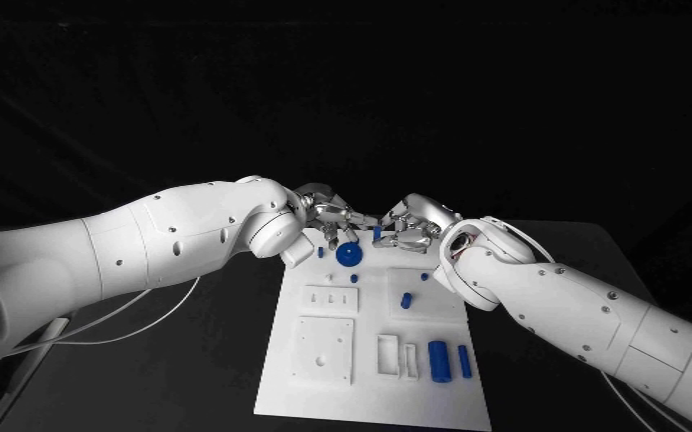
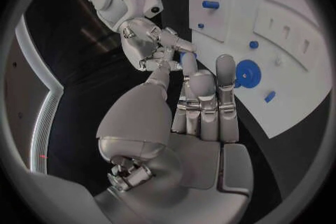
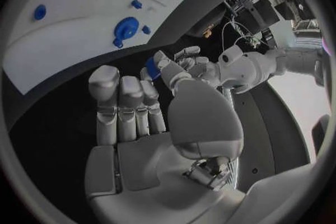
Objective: Assemble the parts on the task board
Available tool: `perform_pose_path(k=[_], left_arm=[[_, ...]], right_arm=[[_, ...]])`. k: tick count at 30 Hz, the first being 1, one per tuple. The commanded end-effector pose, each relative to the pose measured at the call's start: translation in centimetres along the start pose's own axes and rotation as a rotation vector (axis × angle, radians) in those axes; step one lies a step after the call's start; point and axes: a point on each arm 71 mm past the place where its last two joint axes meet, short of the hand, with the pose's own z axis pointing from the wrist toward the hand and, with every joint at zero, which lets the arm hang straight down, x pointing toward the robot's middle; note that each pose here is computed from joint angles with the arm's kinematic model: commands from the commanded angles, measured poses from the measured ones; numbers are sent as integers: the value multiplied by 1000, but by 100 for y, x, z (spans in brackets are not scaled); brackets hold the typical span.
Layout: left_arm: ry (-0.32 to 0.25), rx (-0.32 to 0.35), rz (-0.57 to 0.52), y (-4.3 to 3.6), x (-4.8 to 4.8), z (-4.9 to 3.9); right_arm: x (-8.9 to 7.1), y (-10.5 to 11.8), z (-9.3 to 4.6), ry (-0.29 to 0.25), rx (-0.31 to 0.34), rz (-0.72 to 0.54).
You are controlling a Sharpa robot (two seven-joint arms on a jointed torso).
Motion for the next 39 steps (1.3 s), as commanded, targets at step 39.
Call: perform_pose_path(k=[39], left_arm=[[81,-80,160,-20,167,48]], right_arm=[[121,145,13,46,-1,-55]])
